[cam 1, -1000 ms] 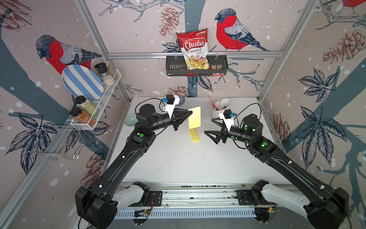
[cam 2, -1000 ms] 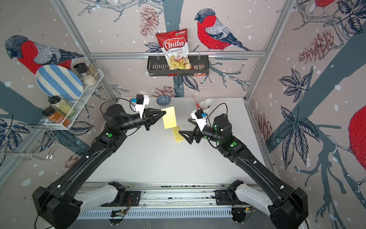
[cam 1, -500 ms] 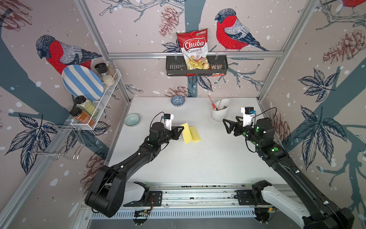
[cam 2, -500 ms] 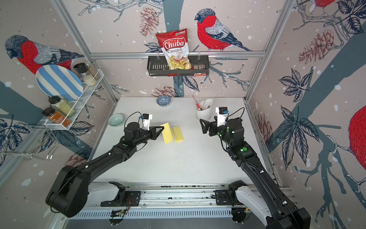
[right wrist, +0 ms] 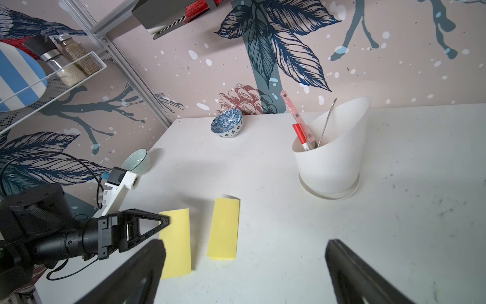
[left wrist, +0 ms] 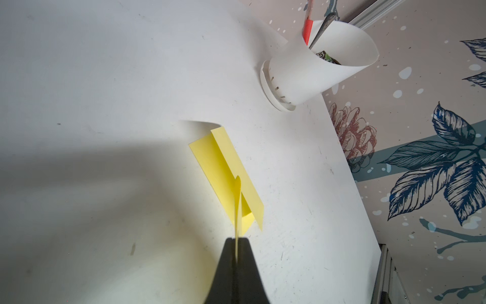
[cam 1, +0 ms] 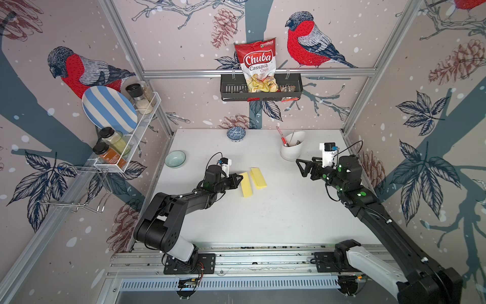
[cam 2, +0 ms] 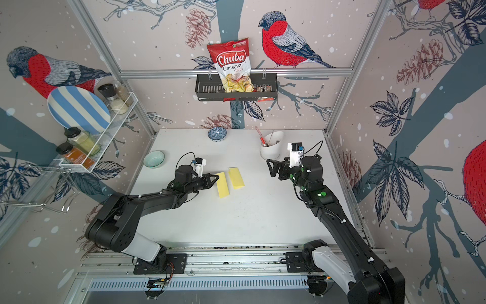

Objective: Fold the square paper along the opposite sides
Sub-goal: Place the paper at the center of the board.

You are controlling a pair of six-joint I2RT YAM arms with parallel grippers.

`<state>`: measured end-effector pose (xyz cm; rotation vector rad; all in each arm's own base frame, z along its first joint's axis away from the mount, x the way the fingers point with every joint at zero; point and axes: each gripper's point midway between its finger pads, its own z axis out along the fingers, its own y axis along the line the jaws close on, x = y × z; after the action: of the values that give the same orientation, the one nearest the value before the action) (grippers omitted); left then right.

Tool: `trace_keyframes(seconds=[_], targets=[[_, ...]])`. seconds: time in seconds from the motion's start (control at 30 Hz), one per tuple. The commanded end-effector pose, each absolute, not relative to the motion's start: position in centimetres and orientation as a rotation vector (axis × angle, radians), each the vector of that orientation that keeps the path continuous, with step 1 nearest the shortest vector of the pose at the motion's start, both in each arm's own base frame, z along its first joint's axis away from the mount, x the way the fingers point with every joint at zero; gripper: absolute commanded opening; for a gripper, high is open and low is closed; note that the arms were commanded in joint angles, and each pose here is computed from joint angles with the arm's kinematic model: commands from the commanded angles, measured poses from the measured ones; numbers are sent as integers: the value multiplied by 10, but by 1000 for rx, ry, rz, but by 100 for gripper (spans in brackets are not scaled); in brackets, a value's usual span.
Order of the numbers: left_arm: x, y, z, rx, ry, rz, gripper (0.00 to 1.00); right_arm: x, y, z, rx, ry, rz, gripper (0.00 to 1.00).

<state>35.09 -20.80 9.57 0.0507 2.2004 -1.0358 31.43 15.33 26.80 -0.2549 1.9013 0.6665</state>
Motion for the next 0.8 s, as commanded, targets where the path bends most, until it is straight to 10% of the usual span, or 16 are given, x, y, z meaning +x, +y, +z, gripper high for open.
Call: trace_keyframes(seconds=[0.0,0.77], targets=[[359,-205,93,67,2191,-984,0,315,156,274,-261,1875,695,100],[378,-188,40,15,2383,-770,9,309,162,273,-298,1864,737,100]])
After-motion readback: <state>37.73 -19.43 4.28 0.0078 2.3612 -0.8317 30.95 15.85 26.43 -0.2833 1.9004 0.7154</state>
